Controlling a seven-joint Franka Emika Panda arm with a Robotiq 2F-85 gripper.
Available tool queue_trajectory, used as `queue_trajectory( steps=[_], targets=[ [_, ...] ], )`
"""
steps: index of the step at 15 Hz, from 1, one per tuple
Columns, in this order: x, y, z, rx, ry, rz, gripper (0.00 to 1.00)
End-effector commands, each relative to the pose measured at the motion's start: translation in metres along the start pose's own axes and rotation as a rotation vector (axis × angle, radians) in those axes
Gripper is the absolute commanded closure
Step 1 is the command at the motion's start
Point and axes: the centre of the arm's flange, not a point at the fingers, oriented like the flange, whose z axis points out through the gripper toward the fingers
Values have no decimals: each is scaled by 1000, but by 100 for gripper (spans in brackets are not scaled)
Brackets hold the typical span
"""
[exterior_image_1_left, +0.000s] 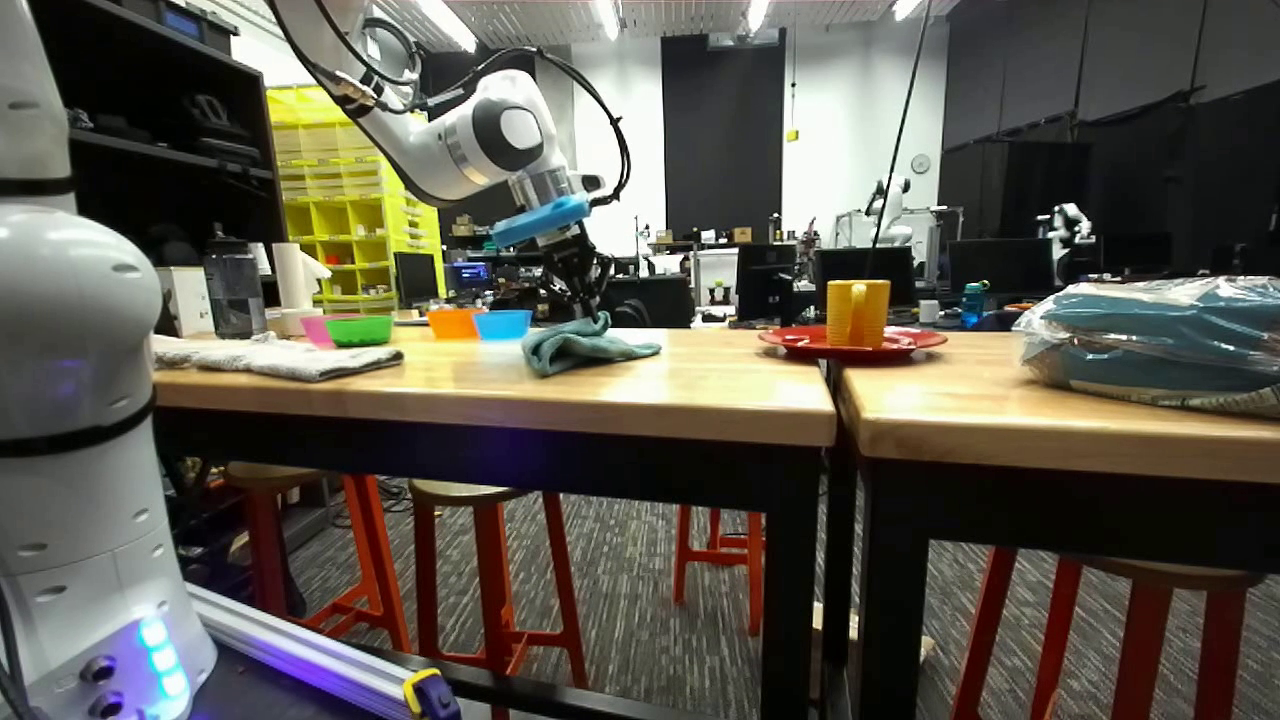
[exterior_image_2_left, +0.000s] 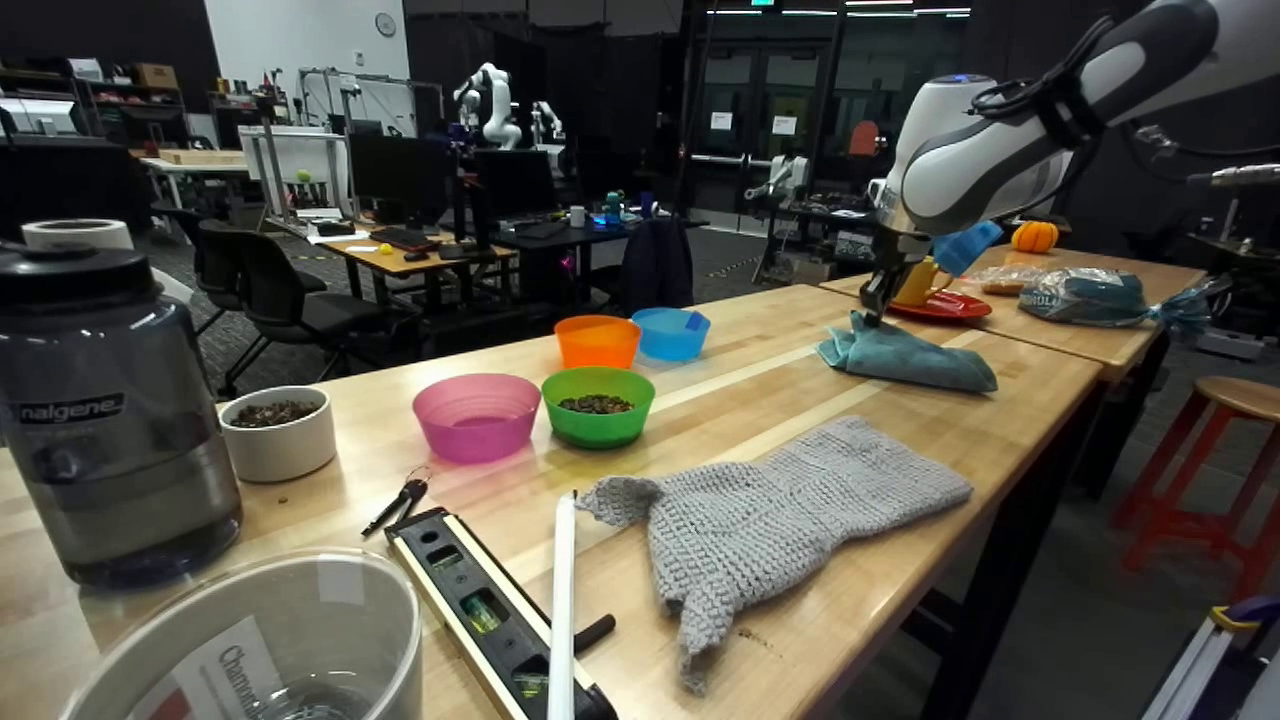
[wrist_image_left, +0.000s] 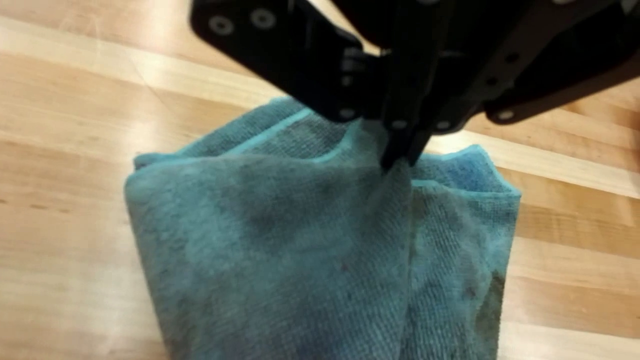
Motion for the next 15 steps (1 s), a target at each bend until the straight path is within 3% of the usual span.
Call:
queue_trajectory(
  steps=[1, 7, 15],
  targets=[
    [5, 16, -5, -28, 4, 31, 100],
    [12, 34, 0, -76, 11, 73, 100],
    [29, 32, 40, -137, -14, 89, 100]
  ],
)
